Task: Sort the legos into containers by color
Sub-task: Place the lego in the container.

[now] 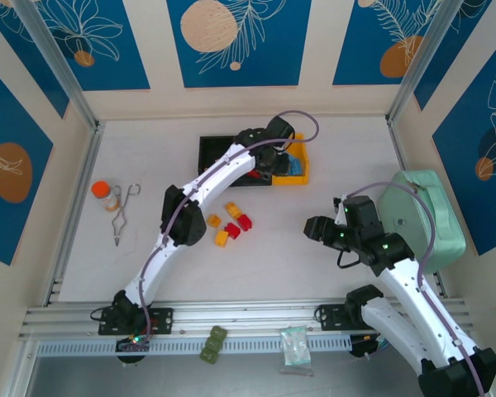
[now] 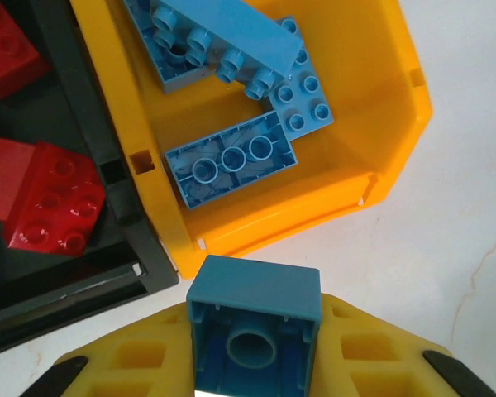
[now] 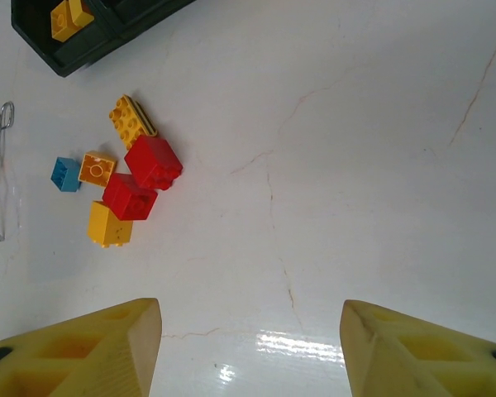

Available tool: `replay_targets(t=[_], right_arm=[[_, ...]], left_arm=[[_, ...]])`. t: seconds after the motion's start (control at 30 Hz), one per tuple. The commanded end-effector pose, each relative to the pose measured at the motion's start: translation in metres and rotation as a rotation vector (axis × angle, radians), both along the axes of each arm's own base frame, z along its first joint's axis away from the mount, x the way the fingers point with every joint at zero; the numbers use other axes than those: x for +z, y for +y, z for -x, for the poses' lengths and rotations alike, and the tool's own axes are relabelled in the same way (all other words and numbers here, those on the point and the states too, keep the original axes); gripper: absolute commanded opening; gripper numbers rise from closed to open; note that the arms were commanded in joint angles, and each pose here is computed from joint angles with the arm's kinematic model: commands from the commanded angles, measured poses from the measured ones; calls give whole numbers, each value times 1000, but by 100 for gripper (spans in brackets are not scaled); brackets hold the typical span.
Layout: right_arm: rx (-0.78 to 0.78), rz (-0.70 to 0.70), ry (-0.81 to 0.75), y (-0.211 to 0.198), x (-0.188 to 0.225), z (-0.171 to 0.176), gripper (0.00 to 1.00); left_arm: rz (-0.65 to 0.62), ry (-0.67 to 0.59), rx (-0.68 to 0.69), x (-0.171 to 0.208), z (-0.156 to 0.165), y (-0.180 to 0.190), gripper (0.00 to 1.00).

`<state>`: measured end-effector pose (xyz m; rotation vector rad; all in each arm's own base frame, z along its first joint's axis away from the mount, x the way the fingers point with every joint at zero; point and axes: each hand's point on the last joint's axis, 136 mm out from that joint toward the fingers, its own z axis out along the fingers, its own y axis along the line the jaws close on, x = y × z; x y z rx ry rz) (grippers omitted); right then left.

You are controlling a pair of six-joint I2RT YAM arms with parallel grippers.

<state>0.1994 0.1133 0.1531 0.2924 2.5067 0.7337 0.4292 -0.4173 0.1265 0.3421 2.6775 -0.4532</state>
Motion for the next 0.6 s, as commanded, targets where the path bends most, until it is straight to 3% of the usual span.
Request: replay_targets(t=[0.0, 0.37, 0.57], right_arm=[[9, -32, 27, 3, -3, 6, 59], [1, -37, 41, 1, -4, 7, 59], [1, -47, 52, 2, -6, 9, 59]], left_arm=[[63, -24, -16, 1, -15, -10, 27], [107, -61, 12, 0, -35, -13, 30], [121, -83, 14, 8, -40, -12, 57]])
